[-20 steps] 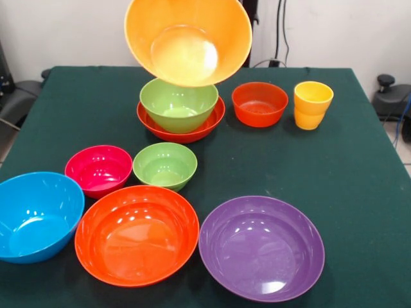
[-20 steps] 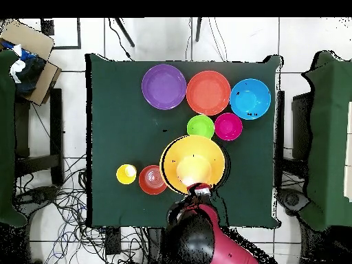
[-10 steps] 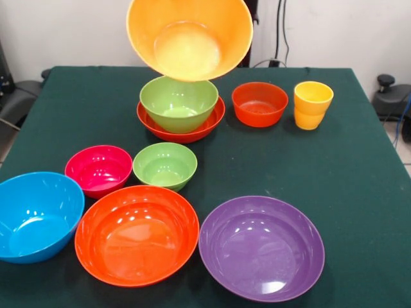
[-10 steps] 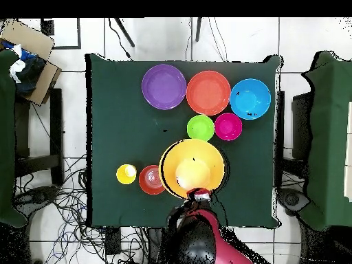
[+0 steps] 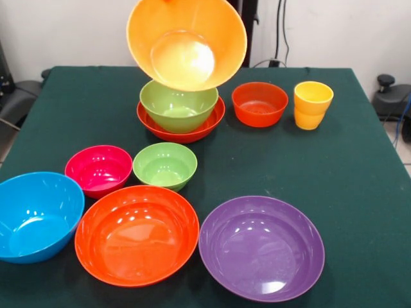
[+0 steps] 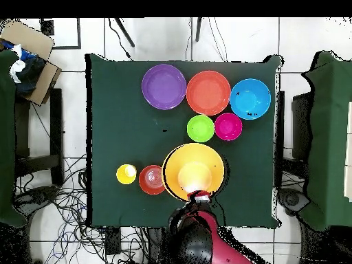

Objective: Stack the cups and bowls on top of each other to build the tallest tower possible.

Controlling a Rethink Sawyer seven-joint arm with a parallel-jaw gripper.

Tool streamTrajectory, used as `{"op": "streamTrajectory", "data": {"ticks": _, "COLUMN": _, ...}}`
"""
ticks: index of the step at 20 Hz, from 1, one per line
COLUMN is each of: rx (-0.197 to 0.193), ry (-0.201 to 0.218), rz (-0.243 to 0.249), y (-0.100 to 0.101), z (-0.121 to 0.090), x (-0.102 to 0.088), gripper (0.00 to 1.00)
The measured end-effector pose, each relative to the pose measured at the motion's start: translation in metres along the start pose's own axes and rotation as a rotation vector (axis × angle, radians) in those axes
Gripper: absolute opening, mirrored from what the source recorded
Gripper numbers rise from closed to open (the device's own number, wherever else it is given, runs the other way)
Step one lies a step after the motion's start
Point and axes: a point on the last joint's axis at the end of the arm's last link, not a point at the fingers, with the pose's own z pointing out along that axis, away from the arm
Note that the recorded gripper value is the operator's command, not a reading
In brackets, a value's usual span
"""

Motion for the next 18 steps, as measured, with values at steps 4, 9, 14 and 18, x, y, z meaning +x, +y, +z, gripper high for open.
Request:
{"op": "streamTrajectory", "data": {"ticks": 4, "rx": -0.004, "ry": -0.025, "rz": -0.025, "y": -0.002, "z": 0.014, "x": 0.002, "gripper": 0.00}}
{"op": "streamTrajectory", "data": {"ticks": 9, "rx": 0.002, "ry": -0.038, "rz": -0.052, "y": -0.004, "z": 0.030, "x": 0.011, "gripper": 0.00}}
{"op": "streamTrajectory", "data": {"ticks": 14, "rx": 0.020, "ry": -0.029, "rz": -0.071, "y": -0.007, "z": 0.037, "x": 0.019, "gripper": 0.00}}
{"op": "streamTrajectory", "data": {"ticks": 18, "rx": 0.034, "ry": -0.020, "rz": -0.083, "y": -0.010, "z": 0.042, "x": 0.025, "gripper": 0.00}}
